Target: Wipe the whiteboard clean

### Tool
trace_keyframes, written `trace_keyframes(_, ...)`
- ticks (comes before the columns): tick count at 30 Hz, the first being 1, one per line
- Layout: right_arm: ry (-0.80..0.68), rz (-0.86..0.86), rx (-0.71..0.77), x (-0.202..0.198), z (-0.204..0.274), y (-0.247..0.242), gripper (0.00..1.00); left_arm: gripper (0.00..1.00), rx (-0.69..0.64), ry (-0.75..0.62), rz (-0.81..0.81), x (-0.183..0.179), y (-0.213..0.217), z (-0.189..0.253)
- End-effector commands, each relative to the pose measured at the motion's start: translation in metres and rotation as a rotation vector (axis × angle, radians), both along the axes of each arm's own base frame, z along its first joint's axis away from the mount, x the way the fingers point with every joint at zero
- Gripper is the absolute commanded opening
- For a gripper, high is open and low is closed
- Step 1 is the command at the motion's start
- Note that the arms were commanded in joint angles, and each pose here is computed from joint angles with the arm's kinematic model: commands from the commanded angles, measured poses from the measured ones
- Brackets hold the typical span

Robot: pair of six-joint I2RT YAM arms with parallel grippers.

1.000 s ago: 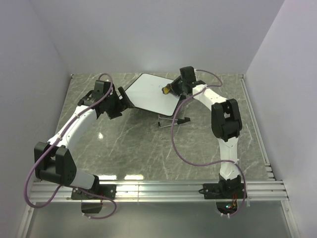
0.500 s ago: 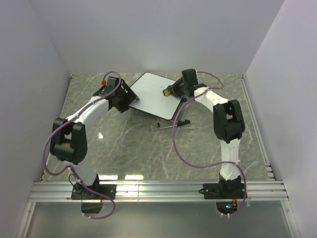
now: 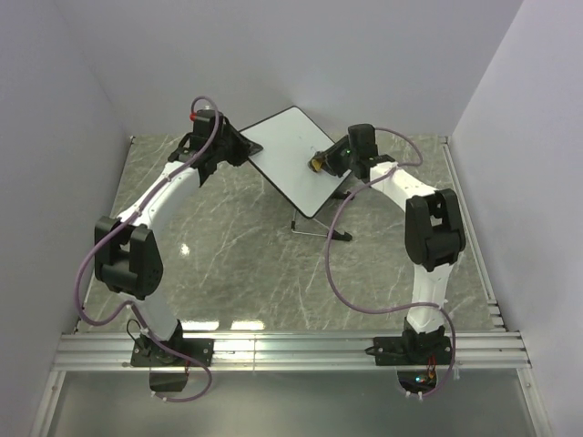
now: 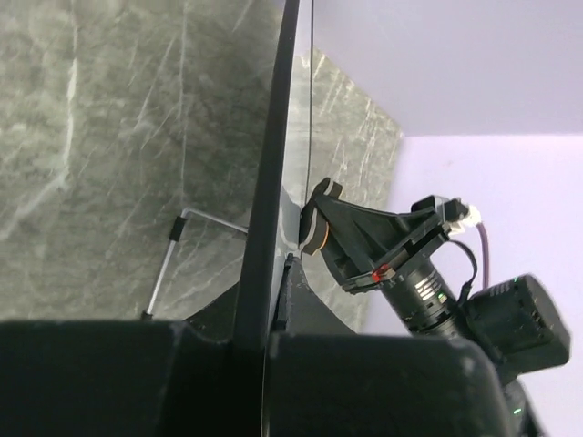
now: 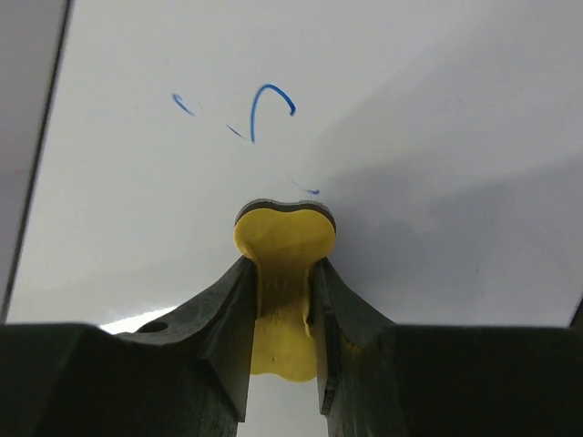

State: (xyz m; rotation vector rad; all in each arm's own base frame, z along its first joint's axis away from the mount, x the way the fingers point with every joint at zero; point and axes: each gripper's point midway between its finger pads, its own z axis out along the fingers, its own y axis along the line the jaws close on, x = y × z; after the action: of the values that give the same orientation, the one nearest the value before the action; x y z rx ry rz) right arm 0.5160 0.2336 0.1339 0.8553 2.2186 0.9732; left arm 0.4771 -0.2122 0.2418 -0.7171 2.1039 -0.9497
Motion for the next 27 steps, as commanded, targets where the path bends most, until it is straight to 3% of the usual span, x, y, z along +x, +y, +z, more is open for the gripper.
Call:
trace_keyframes(1,0.423,0.205,-0.029,-0.109,-0.087,0.022,0.0,0.0,0.488,-0.002,-0.086,-0.014,0.036,-0.052)
trace_keyframes(8,0.241,0.174,0.167,-0.066,-0.032,0.036,0.0,0.0,0.584,-0.06,-0.147,-0.064,0.056,-0.038)
trace_keyframes(19,0.17,0.169,0.187,0.005,0.001,0.07,0.0,0.0,0.607,-0.105,-0.335,-0.127,0.037,-0.035)
trace_keyframes(27,0.127,0.206,0.262,0.023,0.032,0.116,0.0,0.0,0.62,-0.102,-0.474,-0.168,0.016,-0.047)
